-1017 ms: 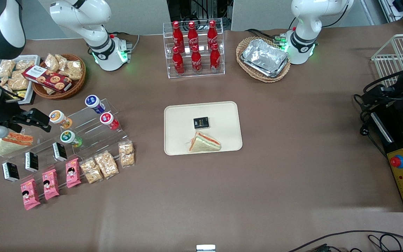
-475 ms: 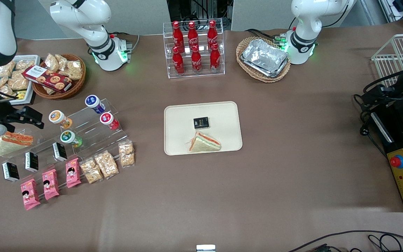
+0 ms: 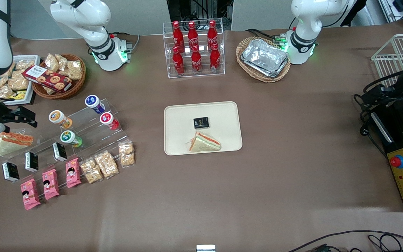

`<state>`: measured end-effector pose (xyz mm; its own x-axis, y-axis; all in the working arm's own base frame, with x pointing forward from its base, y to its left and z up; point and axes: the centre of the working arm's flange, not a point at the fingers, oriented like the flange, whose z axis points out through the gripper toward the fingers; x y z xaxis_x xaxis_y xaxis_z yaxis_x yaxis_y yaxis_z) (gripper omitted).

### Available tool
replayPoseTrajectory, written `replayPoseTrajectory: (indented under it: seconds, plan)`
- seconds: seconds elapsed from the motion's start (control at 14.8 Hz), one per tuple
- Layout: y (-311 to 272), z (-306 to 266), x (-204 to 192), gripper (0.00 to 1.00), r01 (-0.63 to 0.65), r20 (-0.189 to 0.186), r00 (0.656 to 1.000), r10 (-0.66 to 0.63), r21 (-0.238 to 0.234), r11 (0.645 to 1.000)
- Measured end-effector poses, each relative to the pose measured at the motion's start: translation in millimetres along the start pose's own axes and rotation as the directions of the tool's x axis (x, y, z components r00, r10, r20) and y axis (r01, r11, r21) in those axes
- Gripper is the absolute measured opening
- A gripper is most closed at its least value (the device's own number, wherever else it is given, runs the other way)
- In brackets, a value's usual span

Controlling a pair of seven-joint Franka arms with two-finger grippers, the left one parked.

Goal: Place green gum on tray
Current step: 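Move the right gripper over the green-capped gum tub on the acrylic rack, then lower the right gripper and close it around the green gum tub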

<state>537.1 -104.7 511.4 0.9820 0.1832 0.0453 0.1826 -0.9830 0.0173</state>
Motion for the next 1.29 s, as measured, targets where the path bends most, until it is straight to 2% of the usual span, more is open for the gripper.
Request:
replayPoseTrajectory:
  seconds: [0.54,0.75,1.02,1.29]
  plan:
    - [-27,92,-21,1.0,0.034,0.044,0.998,-0.035,0.018,0.999]
    - [-41,116,-23,1.0,0.057,0.042,0.997,-0.058,0.018,0.998]
    - [-45,151,-27,1.0,0.061,0.063,0.996,-0.062,0.025,0.998]
    - [-43,173,-24,1.0,0.06,0.068,0.996,-0.061,0.025,0.998]
